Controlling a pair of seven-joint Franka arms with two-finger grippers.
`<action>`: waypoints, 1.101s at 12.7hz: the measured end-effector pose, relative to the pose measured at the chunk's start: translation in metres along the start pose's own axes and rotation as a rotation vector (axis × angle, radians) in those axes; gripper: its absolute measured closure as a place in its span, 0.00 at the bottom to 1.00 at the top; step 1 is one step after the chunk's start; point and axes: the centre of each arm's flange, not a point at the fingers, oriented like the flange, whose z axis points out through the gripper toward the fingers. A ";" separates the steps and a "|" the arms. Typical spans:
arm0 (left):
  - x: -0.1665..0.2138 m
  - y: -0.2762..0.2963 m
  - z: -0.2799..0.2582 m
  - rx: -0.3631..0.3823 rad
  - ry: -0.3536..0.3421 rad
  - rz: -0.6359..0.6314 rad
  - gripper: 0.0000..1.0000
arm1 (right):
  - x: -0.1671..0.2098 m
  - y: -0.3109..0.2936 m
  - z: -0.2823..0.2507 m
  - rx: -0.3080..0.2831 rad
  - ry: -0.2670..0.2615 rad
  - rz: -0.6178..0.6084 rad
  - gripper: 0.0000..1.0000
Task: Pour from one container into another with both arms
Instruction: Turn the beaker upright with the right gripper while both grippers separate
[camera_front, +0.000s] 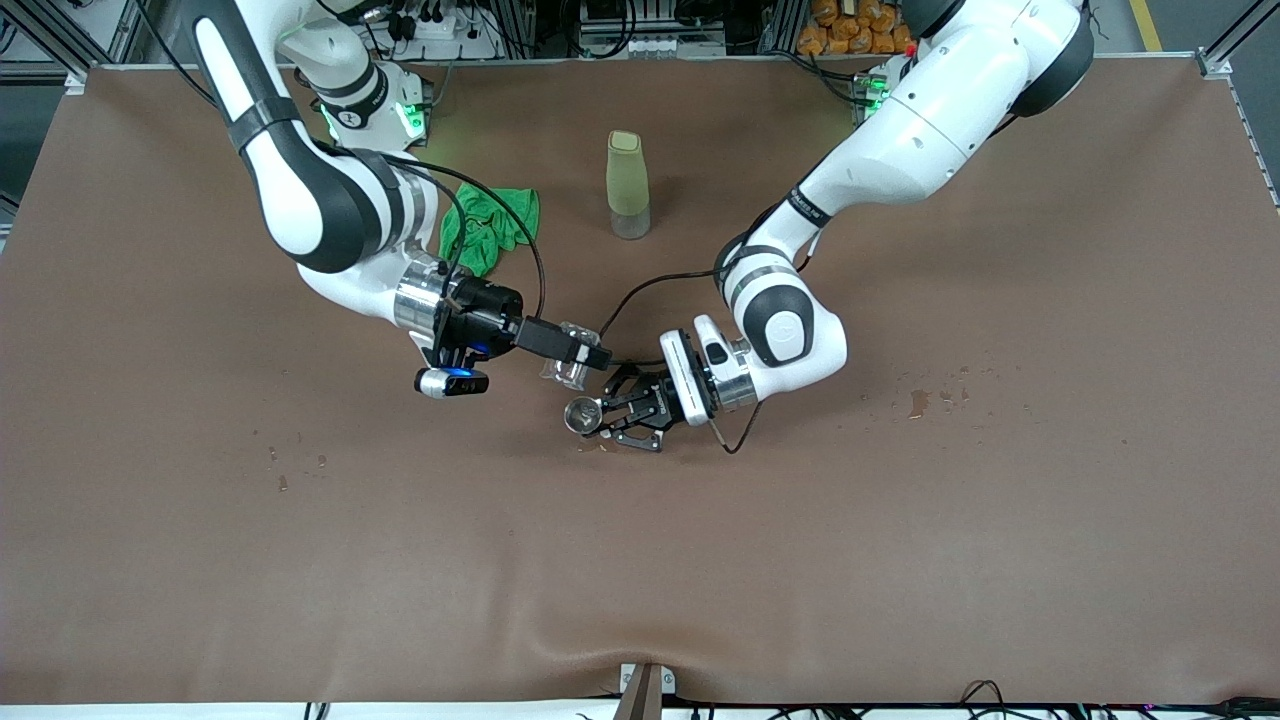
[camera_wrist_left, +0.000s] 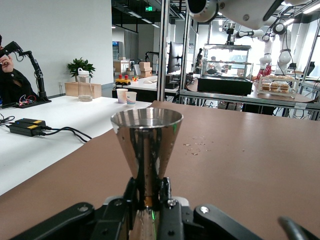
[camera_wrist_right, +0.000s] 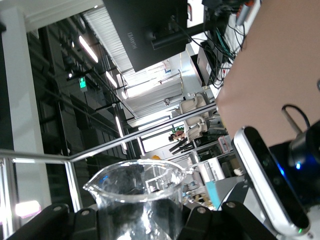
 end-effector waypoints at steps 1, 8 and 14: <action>-0.001 0.000 0.000 0.000 -0.001 -0.001 0.79 | 0.003 0.001 -0.002 -0.003 0.007 -0.058 0.85; -0.034 -0.028 -0.042 0.005 0.034 0.015 0.79 | 0.078 0.022 -0.061 -0.128 0.070 -0.535 0.85; -0.097 -0.081 -0.154 -0.013 0.116 0.041 0.79 | 0.165 0.031 -0.171 -0.333 0.078 -0.968 0.85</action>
